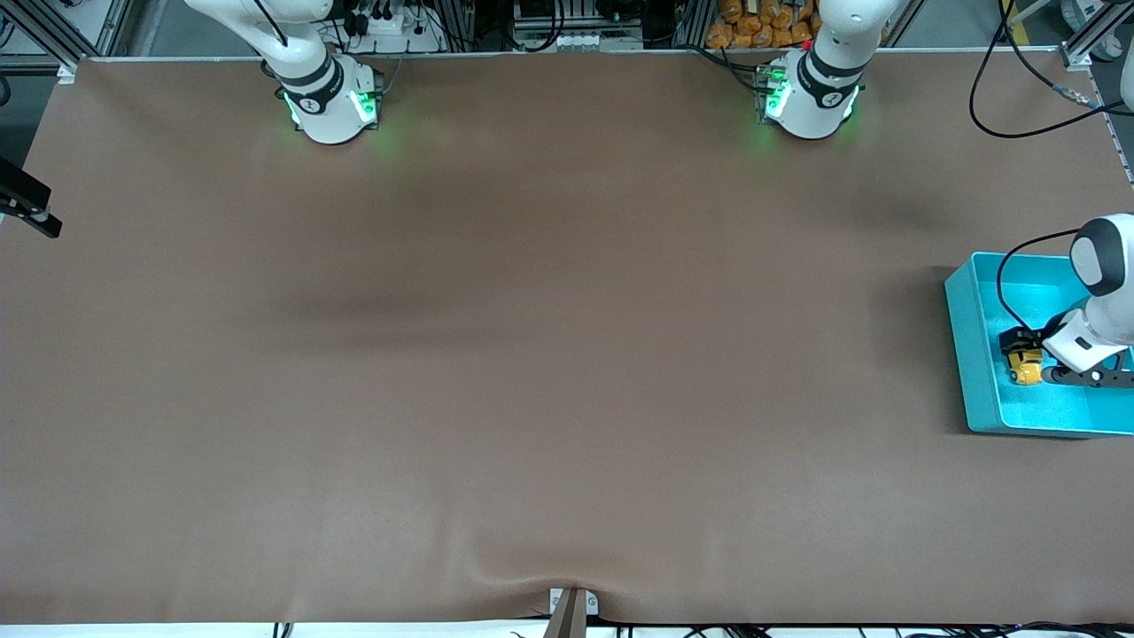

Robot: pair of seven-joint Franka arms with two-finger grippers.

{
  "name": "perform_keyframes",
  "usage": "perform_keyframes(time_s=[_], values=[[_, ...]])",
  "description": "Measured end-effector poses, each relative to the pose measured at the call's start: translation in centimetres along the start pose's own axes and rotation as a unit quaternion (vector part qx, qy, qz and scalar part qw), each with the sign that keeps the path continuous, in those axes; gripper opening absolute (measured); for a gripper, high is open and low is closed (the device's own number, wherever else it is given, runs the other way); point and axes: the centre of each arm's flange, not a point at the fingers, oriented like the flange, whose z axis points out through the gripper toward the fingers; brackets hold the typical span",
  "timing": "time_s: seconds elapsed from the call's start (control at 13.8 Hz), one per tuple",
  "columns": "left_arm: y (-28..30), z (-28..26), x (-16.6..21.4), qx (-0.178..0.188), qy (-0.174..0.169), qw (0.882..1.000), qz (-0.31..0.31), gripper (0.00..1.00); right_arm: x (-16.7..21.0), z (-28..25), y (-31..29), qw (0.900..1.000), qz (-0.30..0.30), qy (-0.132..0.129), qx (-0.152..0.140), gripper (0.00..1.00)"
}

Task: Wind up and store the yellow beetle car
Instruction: 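Lower the car into the teal box and open the left gripper, then raise the open left gripper up out of the box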

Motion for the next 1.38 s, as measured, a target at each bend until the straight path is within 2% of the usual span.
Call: perform_keyframes(time_s=[0.07, 0.36, 0.72, 0.94, 1.16, 1.38], values=[[0.0, -1.3, 0.3, 0.006, 0.008, 1.000, 0.002, 1.00, 0.0, 0.0, 0.0, 1.000, 0.000, 0.000, 0.000, 1.00], [1.5, -9.5, 2.4, 0.037, 0.047, 0.998, 0.018, 1.00, 0.0, -0.1, 0.0, 1.000, 0.000, 0.001, 0.000, 1.00], [4.2, -18.4, 4.7, 0.007, 0.090, 0.996, -0.009, 1.00, 0.0, -0.4, 0.0, 1.000, 0.000, 0.004, -0.001, 1.00], [5.6, -21.7, 5.3, 0.008, 0.097, 0.995, -0.028, 1.00, 0.1, -0.4, -0.1, 1.000, -0.001, 0.004, 0.000, 1.00], [9.3, -25.1, 5.5, -0.016, 0.088, 0.994, -0.057, 1.00, 0.1, -0.4, -0.2, 1.000, -0.001, 0.004, 0.000, 1.00], [12.4, -28.4, 5.3, -0.019, 0.083, 0.993, -0.078, 1.00, 0.1, -0.4, -0.3, 1.000, -0.003, 0.004, 0.000, 1.00]])
